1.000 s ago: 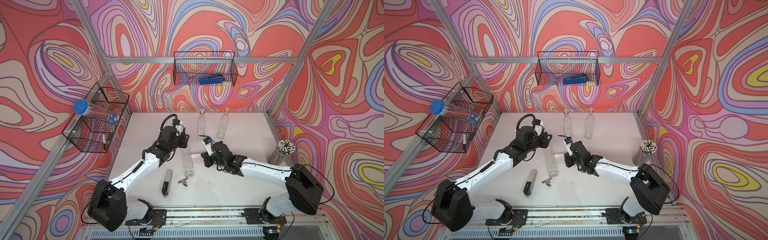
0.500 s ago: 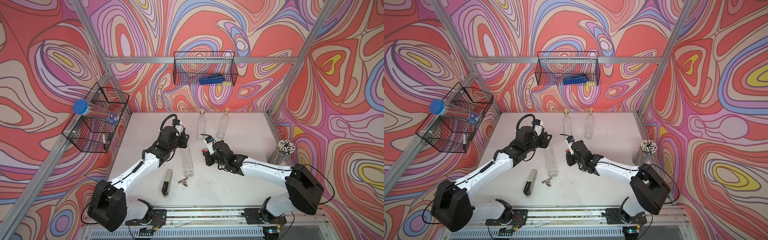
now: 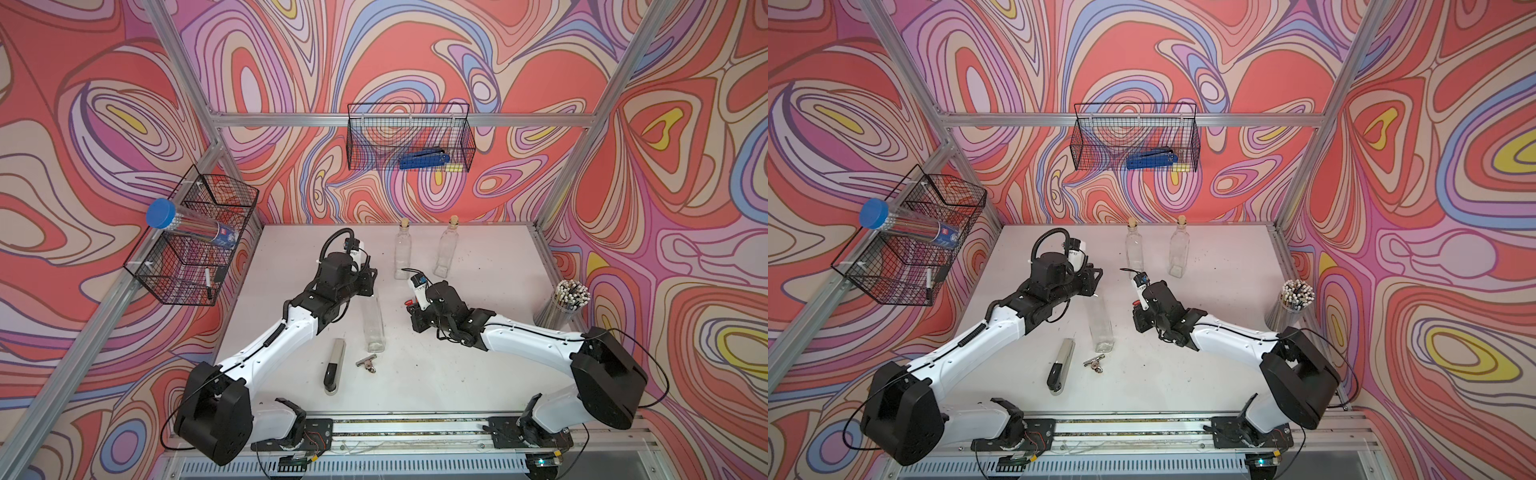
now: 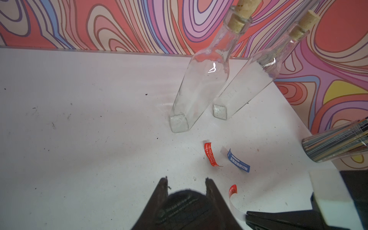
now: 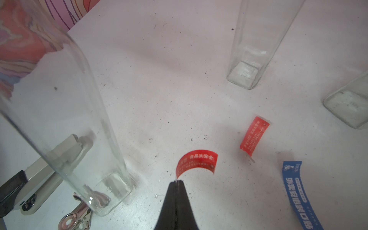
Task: Remove the label from the bottle
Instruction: Place the bottle at the center of the board.
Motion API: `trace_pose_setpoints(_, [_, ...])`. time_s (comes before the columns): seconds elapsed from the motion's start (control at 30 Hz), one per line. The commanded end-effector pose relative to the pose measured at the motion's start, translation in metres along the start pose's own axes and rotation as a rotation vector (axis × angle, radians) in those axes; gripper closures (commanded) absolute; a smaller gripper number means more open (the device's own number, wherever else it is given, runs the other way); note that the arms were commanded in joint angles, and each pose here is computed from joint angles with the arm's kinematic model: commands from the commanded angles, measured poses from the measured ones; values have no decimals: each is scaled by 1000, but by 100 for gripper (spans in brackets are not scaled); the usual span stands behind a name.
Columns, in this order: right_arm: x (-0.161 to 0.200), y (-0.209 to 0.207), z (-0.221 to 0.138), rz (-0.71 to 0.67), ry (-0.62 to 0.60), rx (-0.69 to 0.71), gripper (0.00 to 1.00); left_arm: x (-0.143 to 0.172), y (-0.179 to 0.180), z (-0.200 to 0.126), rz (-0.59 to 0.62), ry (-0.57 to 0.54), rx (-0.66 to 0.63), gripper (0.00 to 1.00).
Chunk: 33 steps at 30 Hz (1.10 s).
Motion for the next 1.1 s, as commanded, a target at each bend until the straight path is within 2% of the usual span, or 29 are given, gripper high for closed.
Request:
trace_pose_setpoints(0.0, [-13,5,-4,-2,-18,-14,100,-34,-1,-13,41,-101,-20,100])
trace_pose_setpoints(0.13, [-15,8,-5,3,-20,-32,100,-52,-1,-12,77,-143,-42,100])
trace_pose_setpoints(0.4, [-12,9,-6,12,-11,-47,100,-94,3,-9,199,-313,-124,100])
trace_pose_setpoints(0.53, [-9,8,-6,14,-4,-51,100,-105,7,2,253,-375,-169,100])
trace_pose_setpoints(0.87, [-6,6,-9,21,-9,-47,100,-110,18,25,289,-539,-277,100])
trace_pose_setpoints(1.07, [-4,5,-8,23,-8,-42,100,-100,22,33,272,-536,-284,100])
Point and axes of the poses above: each gripper's point midway between its finger pads, its own z axis out along the fingers, its own y axis along the line the jaws close on, x = y × z, the point moved 5 cm from there along -z, back along the fingers, and after that the axes turned 11 degrees about z, right-handed, at the moved point
